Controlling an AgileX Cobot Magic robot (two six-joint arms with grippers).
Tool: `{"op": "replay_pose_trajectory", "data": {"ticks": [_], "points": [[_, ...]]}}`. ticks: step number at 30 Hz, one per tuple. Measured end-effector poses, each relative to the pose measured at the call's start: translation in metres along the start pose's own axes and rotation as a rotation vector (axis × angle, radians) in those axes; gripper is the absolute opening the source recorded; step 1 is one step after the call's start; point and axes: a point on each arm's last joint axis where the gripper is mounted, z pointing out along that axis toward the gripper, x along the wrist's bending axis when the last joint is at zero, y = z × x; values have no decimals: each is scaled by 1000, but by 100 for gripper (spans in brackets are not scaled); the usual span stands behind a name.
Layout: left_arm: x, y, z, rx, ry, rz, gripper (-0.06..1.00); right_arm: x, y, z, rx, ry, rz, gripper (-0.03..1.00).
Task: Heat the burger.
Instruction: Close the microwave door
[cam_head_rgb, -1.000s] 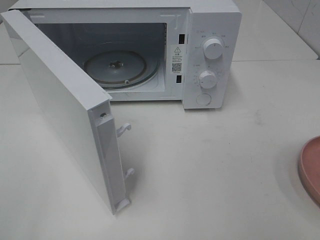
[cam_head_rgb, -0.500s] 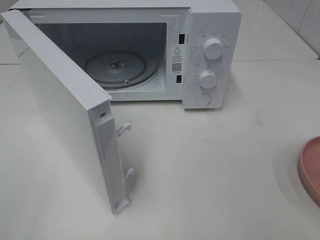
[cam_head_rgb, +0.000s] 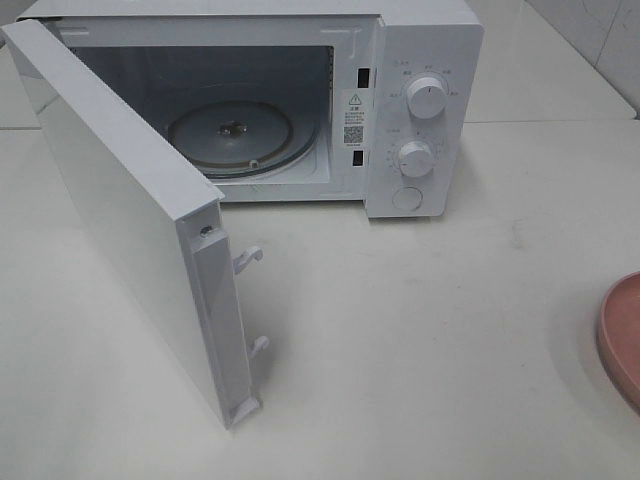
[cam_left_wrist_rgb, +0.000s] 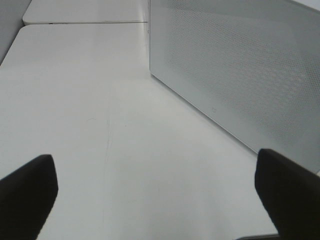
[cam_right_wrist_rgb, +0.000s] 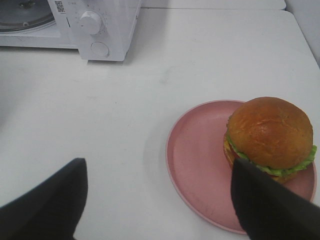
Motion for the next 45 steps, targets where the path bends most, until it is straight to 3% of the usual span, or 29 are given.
{"op": "replay_pose_trajectory", "data": {"ticks": [37, 45], "points": [[-2, 0, 0, -3, -19, -11, 99, 0, 0, 0, 0, 0, -1, 76], [-2, 10, -3, -54, -16, -13, 95, 0, 0, 0, 0, 0, -1, 76]]}}
